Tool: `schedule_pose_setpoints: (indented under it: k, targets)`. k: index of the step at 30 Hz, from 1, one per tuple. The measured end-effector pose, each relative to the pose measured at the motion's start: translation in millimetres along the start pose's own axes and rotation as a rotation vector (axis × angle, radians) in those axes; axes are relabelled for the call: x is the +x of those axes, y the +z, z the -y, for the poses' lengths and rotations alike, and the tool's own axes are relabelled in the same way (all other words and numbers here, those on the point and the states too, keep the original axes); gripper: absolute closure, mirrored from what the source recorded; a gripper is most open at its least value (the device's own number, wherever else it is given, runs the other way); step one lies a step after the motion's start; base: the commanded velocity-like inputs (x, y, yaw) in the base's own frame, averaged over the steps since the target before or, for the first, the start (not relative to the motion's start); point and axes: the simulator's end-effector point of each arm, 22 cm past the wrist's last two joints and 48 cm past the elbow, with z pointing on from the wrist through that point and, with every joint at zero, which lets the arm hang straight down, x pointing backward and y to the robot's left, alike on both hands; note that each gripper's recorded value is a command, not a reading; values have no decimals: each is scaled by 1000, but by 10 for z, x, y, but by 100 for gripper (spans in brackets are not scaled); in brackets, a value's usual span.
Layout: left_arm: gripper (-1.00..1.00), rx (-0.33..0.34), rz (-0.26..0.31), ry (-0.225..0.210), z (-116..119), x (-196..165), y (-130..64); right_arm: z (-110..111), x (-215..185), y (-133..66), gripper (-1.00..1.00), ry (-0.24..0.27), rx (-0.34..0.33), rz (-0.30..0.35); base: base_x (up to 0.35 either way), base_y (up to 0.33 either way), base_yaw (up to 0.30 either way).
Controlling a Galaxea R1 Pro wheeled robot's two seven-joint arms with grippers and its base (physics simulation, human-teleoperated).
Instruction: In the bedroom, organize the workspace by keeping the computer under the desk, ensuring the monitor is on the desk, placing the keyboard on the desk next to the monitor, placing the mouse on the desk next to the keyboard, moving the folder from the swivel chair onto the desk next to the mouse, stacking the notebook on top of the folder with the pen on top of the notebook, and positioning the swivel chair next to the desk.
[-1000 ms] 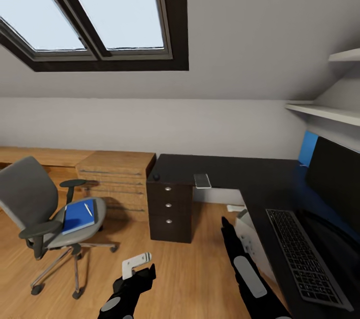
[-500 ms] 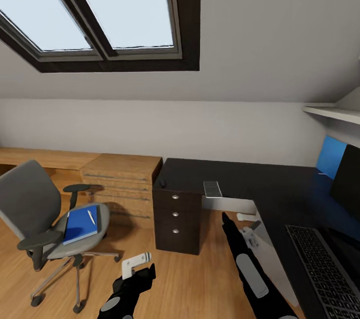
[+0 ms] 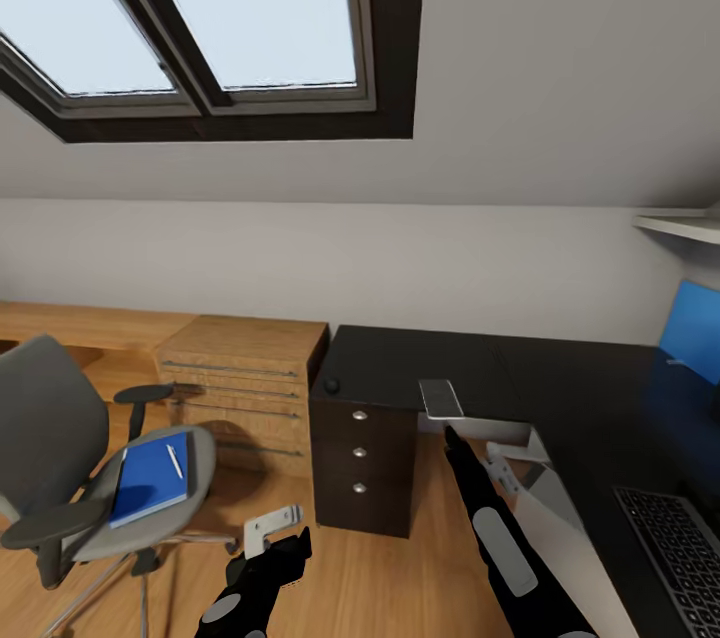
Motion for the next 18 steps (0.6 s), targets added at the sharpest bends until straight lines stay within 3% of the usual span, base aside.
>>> schedule_pose_setpoints:
  k: [7, 18]
  targets:
    - [-100, -1, 2, -3, 4, -7, -10, -12, 10, -8, -100, 5, 4, 3, 320, 19, 121]
    - [-100, 14, 5, 11, 85, 5, -46, -45, 6, -19, -100, 3, 0, 3, 269, 1, 239]
